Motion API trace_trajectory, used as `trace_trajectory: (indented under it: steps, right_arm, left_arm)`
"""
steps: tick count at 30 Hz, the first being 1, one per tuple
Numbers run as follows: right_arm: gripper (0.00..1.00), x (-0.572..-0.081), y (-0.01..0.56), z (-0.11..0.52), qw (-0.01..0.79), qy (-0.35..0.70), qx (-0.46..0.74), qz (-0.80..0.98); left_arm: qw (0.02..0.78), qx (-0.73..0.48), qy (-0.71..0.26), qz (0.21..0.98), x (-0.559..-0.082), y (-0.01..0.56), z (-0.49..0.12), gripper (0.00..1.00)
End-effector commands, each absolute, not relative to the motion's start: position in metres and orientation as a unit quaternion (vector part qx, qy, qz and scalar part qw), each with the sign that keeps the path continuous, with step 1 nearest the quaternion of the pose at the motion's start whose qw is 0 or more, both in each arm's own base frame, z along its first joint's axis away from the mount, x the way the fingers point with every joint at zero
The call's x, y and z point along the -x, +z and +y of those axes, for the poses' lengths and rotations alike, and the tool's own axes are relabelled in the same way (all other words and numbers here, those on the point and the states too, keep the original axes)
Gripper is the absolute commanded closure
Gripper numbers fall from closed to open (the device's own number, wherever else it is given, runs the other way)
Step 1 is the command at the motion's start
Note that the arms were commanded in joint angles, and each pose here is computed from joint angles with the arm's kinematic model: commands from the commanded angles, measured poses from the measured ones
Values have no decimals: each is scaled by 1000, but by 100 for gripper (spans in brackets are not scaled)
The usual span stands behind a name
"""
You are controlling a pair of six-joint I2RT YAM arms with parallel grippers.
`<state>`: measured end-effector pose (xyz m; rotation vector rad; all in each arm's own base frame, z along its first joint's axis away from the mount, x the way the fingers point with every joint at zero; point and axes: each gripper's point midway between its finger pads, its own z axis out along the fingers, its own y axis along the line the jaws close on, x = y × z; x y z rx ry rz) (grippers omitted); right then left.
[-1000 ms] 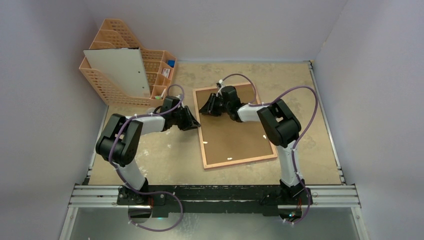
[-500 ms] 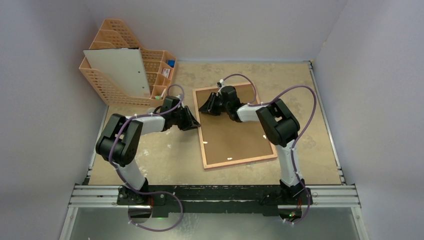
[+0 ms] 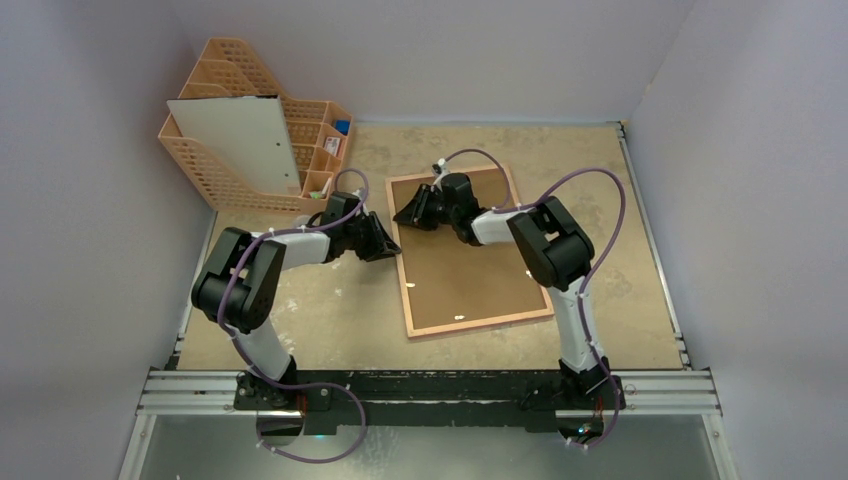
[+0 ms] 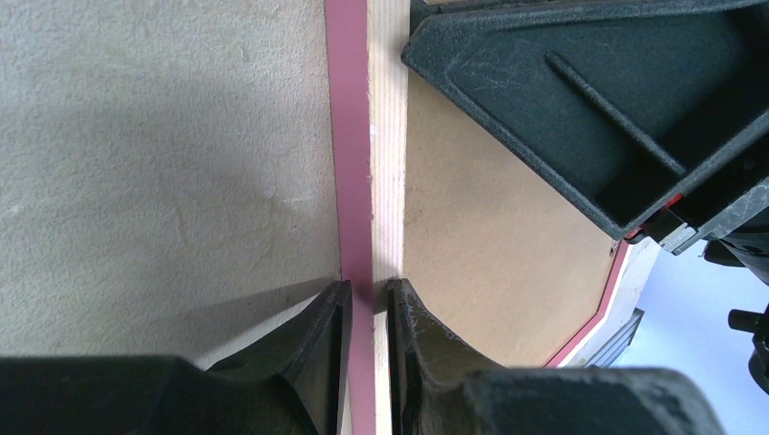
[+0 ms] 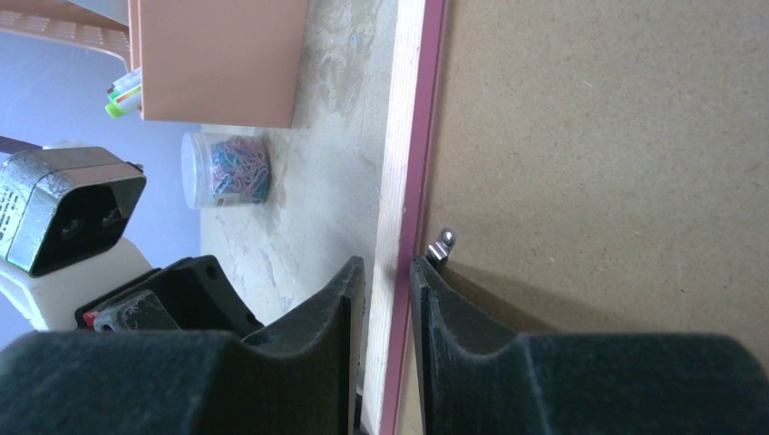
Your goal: Put the photo into the frame
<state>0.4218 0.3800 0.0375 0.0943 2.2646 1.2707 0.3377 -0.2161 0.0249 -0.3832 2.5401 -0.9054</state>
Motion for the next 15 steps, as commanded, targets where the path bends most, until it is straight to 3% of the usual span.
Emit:
trace_trajectory:
  steps: [1,15]
  right_arm:
    - [70,-421,11,375,259,453,-47,851]
    - [65,-401,62,361,299,493,-58,815]
  left_arm:
    - [178,156,-228,944,-317,-24,-179,78]
    - [182,156,-225,944,-318,-22,-178,78]
